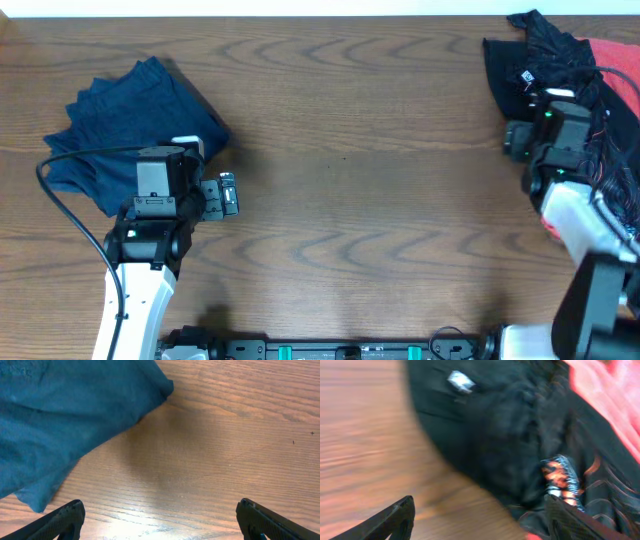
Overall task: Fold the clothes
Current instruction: 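Reach the right gripper to the black jersey and grasp its edge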
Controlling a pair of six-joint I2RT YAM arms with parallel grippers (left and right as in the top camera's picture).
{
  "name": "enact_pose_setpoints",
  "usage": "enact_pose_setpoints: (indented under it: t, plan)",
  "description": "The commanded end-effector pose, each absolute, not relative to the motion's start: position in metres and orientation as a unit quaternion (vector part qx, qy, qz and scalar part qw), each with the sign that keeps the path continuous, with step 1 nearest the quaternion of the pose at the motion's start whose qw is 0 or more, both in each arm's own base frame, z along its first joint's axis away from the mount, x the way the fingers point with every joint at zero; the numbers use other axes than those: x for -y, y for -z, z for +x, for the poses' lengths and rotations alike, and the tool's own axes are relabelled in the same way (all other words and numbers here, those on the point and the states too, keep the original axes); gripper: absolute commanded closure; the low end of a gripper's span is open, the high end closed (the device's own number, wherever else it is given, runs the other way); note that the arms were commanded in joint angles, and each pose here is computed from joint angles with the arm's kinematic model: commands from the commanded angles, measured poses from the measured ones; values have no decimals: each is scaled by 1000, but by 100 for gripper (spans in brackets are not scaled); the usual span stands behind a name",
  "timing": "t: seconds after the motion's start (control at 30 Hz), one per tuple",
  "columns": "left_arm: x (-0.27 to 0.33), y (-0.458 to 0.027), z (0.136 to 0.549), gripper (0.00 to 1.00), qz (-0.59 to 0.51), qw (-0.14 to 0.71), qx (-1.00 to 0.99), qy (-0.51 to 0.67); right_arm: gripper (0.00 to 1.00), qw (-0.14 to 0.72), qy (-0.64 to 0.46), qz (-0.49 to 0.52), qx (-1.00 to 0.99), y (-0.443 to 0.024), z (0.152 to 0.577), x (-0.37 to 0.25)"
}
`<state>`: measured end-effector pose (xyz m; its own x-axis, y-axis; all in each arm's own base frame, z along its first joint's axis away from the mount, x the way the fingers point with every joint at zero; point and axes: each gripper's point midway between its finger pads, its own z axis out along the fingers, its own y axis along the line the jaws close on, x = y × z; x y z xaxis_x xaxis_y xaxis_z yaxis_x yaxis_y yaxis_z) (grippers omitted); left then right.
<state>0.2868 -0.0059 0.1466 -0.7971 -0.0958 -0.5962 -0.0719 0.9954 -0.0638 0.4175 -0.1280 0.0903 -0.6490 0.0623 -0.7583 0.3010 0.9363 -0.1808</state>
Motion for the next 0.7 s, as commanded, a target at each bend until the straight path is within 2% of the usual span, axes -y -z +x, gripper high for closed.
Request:
enact_pose_setpoints:
  t: [0.0, 0.33, 0.47, 0.5, 0.53, 0.6, 0.63, 0.67]
  plan:
    - [7, -153, 290, 2, -44, 322, -945, 19, 21, 408, 173, 135, -886, -83, 423, 164]
    - [7, -153, 290, 2, -47, 322, -945, 20, 32, 417, 194, 172, -871, -58, 427, 206]
    - [13, -154, 290, 2, -41, 323, -945, 38, 40, 401, 209, 194, -871, -44, 420, 217]
    - [13, -154, 291, 2, -41, 324, -944, 38, 46, 400, 210, 199, -870, -43, 419, 218]
    - [13, -155, 291, 2, -41, 325, -944, 38, 56, 401, 210, 199, -869, -43, 419, 218]
    - [13, -155, 292, 2, -41, 327, -943, 38, 92, 408, 211, 200, -866, -47, 421, 219]
    - [13, -156, 292, 2, -41, 328, -943, 38, 99, 413, 210, 204, -863, -51, 422, 219]
    - [13, -156, 292, 2, -41, 328, -943, 38, 99, 419, 209, 207, -859, -57, 423, 219]
